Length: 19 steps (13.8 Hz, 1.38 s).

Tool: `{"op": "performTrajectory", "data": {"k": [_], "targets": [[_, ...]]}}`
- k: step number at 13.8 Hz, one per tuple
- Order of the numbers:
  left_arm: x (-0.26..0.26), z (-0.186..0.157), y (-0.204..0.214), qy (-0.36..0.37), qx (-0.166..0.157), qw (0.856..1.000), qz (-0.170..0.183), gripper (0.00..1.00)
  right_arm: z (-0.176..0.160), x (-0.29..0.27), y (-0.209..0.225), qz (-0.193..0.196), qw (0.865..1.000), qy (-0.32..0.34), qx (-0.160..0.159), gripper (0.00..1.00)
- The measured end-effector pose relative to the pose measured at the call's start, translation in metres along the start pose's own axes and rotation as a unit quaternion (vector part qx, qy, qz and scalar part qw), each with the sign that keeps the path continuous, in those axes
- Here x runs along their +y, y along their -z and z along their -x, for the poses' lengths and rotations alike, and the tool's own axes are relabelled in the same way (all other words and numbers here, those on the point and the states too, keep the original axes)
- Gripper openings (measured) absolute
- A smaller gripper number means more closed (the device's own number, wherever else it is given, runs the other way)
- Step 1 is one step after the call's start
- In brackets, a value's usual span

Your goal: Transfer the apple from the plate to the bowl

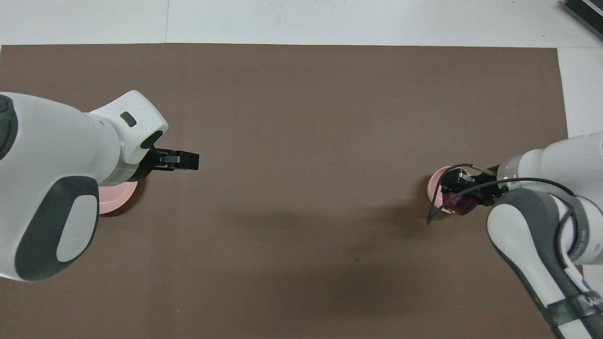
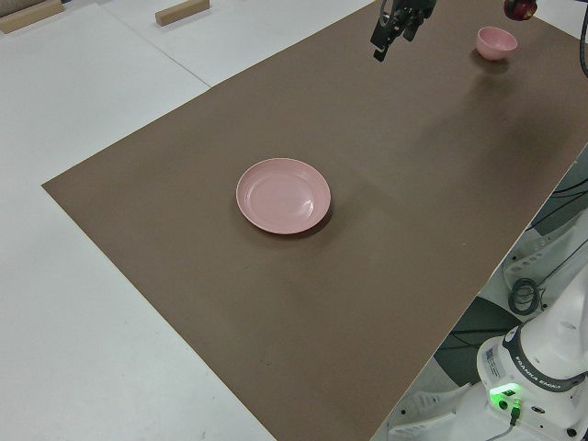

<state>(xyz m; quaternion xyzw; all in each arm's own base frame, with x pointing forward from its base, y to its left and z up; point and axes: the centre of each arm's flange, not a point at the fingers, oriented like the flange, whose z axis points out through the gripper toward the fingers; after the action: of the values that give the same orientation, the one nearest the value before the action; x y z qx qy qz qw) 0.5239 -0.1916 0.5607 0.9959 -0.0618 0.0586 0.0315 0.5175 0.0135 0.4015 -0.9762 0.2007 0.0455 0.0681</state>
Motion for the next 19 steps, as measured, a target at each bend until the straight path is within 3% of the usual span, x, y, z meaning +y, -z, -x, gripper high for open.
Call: {"op": "performTrajectory", "data": {"k": [2,7,8,10,13,17,19], "targets": [[-0.010,-0.002,0.026,-0.014,-0.007,1.000,-0.011,1.00,-0.010,0.006,-0.026,0.002,1.000,-0.008,0.003,0.76],[-0.092,-0.003,0.097,-0.034,-0.023,0.999,-0.011,1.00,-0.038,0.025,-0.076,0.006,1.000,-0.025,0.008,0.76],[-0.103,-0.001,0.106,-0.030,-0.026,0.999,-0.012,1.00,-0.041,0.024,-0.076,0.006,1.000,-0.025,0.008,0.81],[-0.113,0.002,0.119,-0.034,-0.032,0.999,-0.024,1.00,-0.046,0.017,-0.057,0.006,1.000,-0.018,0.005,0.99],[-0.107,0.003,0.127,-0.058,-0.035,0.997,-0.047,1.00,-0.057,0.003,-0.001,0.036,0.999,0.015,0.019,1.00],[-0.114,-0.003,0.132,-0.058,-0.057,0.996,-0.045,1.00,-0.068,-0.007,0.053,0.057,0.995,0.065,0.047,1.00],[-0.116,-0.009,0.132,-0.057,-0.060,0.996,-0.045,1.00,-0.069,-0.011,0.074,0.060,0.992,0.106,0.044,1.00]]}}
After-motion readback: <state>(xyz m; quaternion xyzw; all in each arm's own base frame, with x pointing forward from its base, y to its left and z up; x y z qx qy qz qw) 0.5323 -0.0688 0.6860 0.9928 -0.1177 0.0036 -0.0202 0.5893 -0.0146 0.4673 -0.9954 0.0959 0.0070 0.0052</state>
